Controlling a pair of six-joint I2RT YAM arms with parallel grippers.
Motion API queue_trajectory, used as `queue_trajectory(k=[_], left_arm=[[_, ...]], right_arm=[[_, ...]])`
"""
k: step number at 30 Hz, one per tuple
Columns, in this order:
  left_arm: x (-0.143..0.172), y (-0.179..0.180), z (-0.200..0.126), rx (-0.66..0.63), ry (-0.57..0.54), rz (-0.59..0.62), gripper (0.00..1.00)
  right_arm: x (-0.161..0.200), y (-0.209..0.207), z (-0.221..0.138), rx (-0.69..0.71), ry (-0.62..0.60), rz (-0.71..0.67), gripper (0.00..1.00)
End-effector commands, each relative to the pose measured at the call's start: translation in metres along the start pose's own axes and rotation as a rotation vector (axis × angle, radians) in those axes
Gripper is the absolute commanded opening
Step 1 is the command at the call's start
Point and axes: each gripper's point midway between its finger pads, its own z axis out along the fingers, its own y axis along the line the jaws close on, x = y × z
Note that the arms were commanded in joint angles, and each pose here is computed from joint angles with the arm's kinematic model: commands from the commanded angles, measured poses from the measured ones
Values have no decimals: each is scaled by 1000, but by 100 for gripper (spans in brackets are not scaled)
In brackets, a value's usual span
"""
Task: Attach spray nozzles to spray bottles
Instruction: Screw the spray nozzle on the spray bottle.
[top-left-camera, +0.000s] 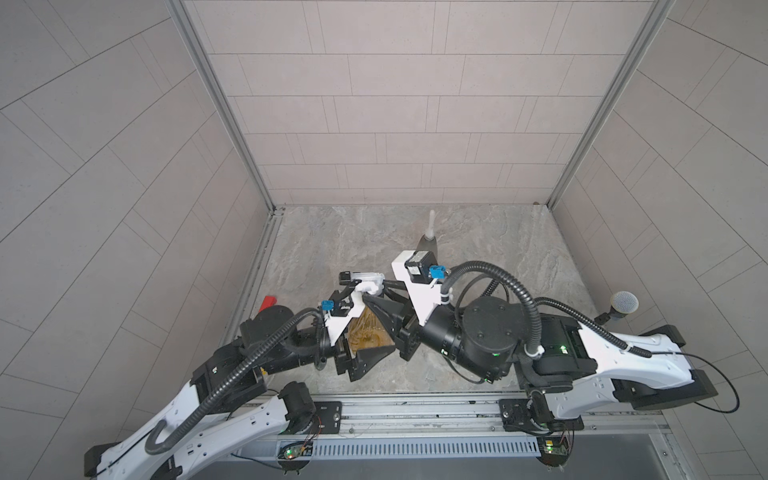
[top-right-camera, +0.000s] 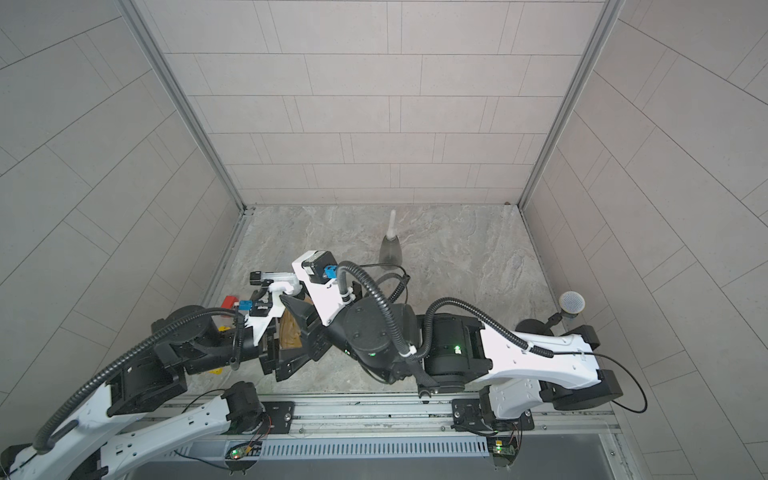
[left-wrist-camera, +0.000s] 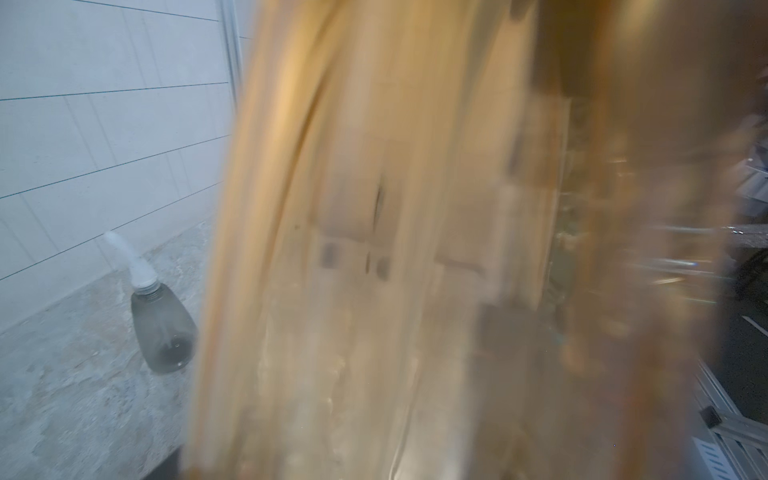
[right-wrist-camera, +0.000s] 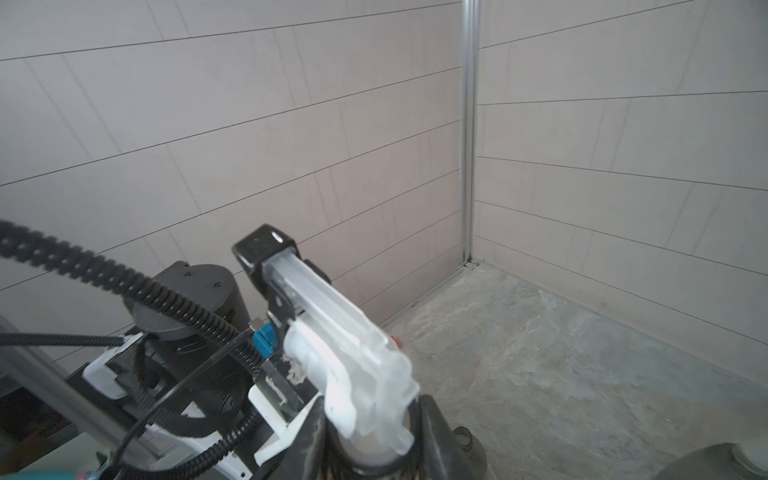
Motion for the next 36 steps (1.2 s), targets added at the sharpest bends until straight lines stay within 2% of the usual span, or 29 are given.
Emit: queue_trajectory(k=[1, 5, 8, 10, 12, 18, 21, 28, 36], left_arm=[[-17, 12, 1, -69, -62, -4, 0], [-16, 2, -4, -18, -60, -3, 0], [-15, -7, -4, 35, -62, -1, 0], [-14, -15, -4, 88, -58, 0, 0], [-13, -26, -6, 149, -53, -2, 0], [-10, -51, -7, 305, -10, -13, 0], [-8, -51, -4, 308, 5, -17, 0], [-9, -42, -2, 254, -2, -20, 0], [-18, -18, 3, 113, -51, -27, 0]], right_arm=[[18, 22, -1, -63, 48, -17, 36], [-10, 2, -38, -142, -21, -48, 58], [-17, -7, -43, -301, -7, 41, 70], [-18, -1, -43, -428, 30, 91, 72], [-17, 4, -42, -484, 61, 79, 73], [-7, 13, -34, -514, 125, 7, 74], [-9, 15, -33, -523, 118, 14, 68], [-6, 12, -25, -481, 117, 26, 35], [4, 2, -16, -346, 96, 29, 23]])
